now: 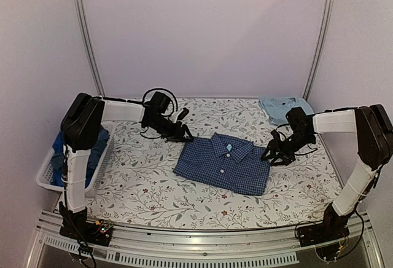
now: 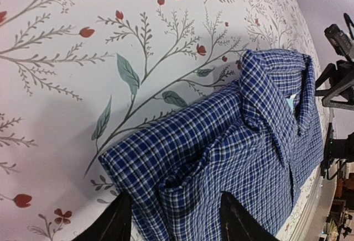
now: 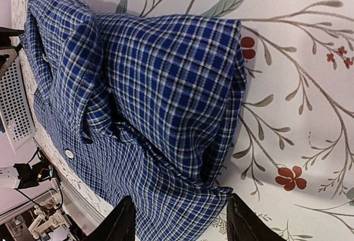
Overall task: Fold and stack the mixed laundry pile
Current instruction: Smooth out the square-folded shirt at the center of the board.
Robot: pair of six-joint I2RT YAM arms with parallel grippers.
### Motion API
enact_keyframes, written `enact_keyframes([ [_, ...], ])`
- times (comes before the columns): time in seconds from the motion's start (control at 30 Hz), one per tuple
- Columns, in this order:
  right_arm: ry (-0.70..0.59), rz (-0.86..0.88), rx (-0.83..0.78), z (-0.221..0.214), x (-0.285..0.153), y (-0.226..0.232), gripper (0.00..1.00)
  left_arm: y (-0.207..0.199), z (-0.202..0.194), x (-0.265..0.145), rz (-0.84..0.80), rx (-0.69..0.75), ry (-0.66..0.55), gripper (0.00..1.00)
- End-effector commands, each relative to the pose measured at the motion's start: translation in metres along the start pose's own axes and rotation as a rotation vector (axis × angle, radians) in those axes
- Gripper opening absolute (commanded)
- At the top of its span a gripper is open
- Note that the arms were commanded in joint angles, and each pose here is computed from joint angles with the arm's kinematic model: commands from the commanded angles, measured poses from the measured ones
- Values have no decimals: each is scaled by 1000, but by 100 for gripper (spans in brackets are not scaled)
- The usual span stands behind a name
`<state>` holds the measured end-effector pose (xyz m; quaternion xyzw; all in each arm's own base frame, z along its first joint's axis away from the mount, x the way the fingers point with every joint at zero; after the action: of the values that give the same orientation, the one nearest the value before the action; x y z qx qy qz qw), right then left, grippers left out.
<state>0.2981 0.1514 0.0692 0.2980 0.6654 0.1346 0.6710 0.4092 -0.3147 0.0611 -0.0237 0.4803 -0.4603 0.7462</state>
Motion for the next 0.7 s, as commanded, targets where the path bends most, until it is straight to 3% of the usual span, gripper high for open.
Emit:
enact_keyframes([
  [0.0, 2, -17, 4, -3, -2, -1, 58, -8, 21, -19, 65, 47, -41, 54],
  [0.13, -36, 32, 6, 1, -18, 6, 63, -6, 26, -35, 149, 83, -33, 56],
  [0.3, -23, 91, 22, 3, -20, 9, 61, -11, 38, -43, 155, 122, -55, 57],
  [0.67, 26, 80, 49, 2, 3, -6, 56, -22, 36, -3, 39, 126, -16, 54],
])
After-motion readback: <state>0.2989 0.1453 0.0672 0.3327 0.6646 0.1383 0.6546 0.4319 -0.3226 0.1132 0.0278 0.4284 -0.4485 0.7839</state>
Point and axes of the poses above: each gripper's point midway between its finger pads, its own x axis out along the fingers, its own y axis along the line the jaws close on, z = x × y, the point moved 3 cm from there along -x, back along the fingers, and after that the axes turned 12 degrees about x, right-handed, at the moved point
